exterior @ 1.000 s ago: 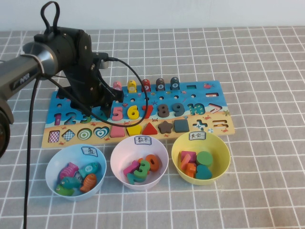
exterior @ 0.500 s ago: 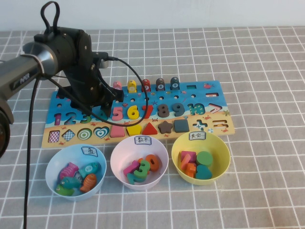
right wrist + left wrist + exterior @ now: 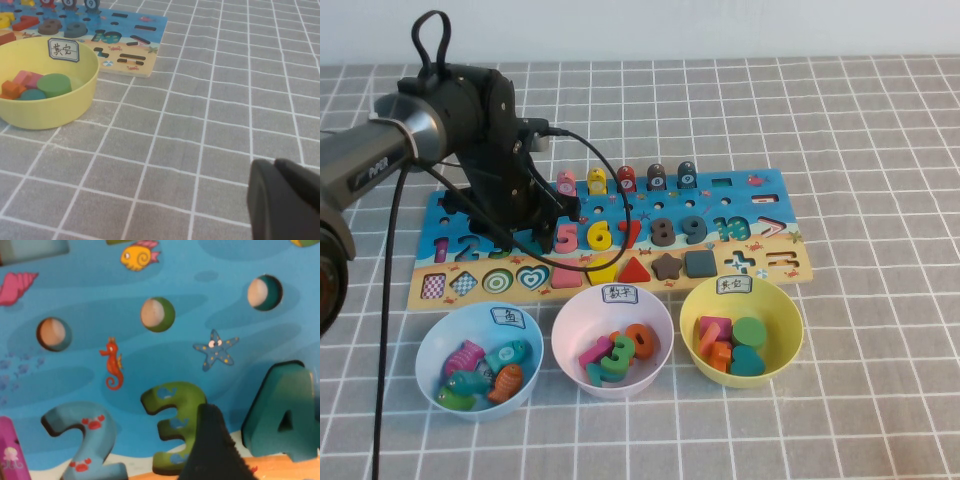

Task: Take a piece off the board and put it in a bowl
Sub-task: Pick up the "number 4"

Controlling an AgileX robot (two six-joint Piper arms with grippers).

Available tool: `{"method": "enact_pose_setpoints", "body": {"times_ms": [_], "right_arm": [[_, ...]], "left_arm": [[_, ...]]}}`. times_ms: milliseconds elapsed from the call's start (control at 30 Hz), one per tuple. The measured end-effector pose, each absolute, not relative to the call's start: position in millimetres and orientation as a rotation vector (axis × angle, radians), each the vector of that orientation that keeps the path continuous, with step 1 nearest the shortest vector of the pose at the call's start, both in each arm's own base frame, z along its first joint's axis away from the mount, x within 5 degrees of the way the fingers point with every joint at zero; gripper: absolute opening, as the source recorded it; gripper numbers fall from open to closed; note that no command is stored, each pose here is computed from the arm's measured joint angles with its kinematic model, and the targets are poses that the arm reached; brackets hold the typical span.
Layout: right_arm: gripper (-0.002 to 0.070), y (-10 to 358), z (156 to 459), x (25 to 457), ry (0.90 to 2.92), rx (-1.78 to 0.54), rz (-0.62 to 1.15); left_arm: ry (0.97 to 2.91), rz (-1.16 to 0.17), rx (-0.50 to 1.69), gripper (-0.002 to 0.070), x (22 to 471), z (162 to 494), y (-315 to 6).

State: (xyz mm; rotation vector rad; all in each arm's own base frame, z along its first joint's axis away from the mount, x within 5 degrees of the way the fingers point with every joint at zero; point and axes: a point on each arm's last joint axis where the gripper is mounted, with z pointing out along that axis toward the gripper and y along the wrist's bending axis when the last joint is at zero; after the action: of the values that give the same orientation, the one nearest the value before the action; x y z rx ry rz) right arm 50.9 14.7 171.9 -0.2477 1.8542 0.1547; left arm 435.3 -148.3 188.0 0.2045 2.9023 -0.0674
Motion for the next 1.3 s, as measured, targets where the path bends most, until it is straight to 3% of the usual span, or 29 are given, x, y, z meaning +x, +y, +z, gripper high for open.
{"method": "enact_pose_setpoints", "body": {"times_ms": [433,767,1300], "right_arm": [[-0.0018,14.7,171.9,50.9,1.854,-0.248,0.155],[-0.0018,14.7,171.9,50.9,1.854,-0.248,0.155],[-0.0018,14.7,171.9,50.9,1.854,-0.248,0.155]], "left_arm": [[2.900,-0.068,0.204,0.0376,435.7,187.5,-148.5],[2.898,-0.072,0.205,0.0248,435.6,187.5,-149.4],[2.902,-0.073,0.205,0.0240,435.3,187.6,-149.4]]}}
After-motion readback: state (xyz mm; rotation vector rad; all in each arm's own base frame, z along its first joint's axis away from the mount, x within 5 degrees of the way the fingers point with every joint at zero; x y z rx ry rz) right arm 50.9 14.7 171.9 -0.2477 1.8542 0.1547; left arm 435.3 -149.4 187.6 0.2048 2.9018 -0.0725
